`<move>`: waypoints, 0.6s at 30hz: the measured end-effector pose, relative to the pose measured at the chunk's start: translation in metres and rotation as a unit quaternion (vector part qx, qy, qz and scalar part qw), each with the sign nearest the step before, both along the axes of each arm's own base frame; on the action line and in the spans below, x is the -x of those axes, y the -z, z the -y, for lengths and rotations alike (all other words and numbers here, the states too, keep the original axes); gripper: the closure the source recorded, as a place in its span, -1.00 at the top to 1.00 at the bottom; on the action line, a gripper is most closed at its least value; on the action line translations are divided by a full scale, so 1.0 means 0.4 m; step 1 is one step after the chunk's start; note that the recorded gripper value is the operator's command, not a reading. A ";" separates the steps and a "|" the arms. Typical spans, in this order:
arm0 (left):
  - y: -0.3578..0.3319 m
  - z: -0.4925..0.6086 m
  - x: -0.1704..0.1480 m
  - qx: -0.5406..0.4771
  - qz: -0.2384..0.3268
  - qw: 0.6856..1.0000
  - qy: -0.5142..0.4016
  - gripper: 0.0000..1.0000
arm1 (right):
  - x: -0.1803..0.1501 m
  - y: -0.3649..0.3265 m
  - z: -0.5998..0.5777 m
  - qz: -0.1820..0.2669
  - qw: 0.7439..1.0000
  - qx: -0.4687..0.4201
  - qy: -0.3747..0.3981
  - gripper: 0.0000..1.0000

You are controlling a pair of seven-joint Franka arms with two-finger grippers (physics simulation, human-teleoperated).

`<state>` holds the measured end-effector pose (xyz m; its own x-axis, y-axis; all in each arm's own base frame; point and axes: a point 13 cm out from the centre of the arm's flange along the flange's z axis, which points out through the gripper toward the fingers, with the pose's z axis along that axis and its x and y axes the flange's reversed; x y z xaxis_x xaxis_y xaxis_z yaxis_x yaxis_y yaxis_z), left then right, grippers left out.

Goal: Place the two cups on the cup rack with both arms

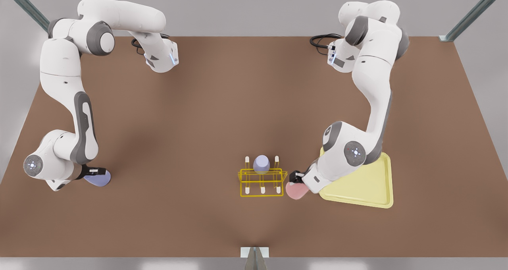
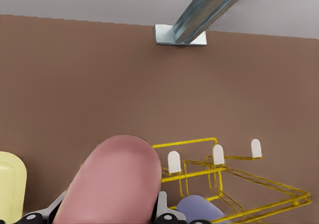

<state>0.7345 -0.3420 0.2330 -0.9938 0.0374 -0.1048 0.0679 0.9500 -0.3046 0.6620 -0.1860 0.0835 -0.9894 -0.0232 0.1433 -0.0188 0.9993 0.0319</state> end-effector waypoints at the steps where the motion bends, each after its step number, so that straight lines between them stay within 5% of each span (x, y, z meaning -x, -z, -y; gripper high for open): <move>1: 0.004 0.030 -0.007 0.006 0.001 1.000 -0.010 0.63 | -0.009 -0.007 -0.014 0.003 1.000 -0.003 -0.003 0.67; 10: 0.035 0.124 0.020 0.013 -0.027 0.996 -0.087 0.64 | -0.090 -0.074 -0.212 0.035 0.997 -0.054 -0.031 0.67; 12: 0.048 0.137 0.031 0.011 -0.035 0.994 -0.099 0.73 | -0.102 -0.093 -0.260 0.041 0.996 -0.068 -0.040 0.67; 13: 0.053 0.141 0.035 0.010 -0.038 0.994 -0.106 1.00 | -0.110 -0.103 -0.286 0.044 0.995 -0.075 -0.045 0.67; 18: 0.054 0.161 0.041 0.024 -0.051 0.990 -0.131 1.00 | -0.145 -0.146 -0.468 0.060 0.989 -0.118 -0.066 0.67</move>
<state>0.7182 -0.4063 0.2115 -0.9744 -0.2246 0.0009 -0.2114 0.9157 -0.3419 0.7199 0.0012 0.1421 -0.9850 -0.1726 0.0005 -0.1669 0.9529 0.2533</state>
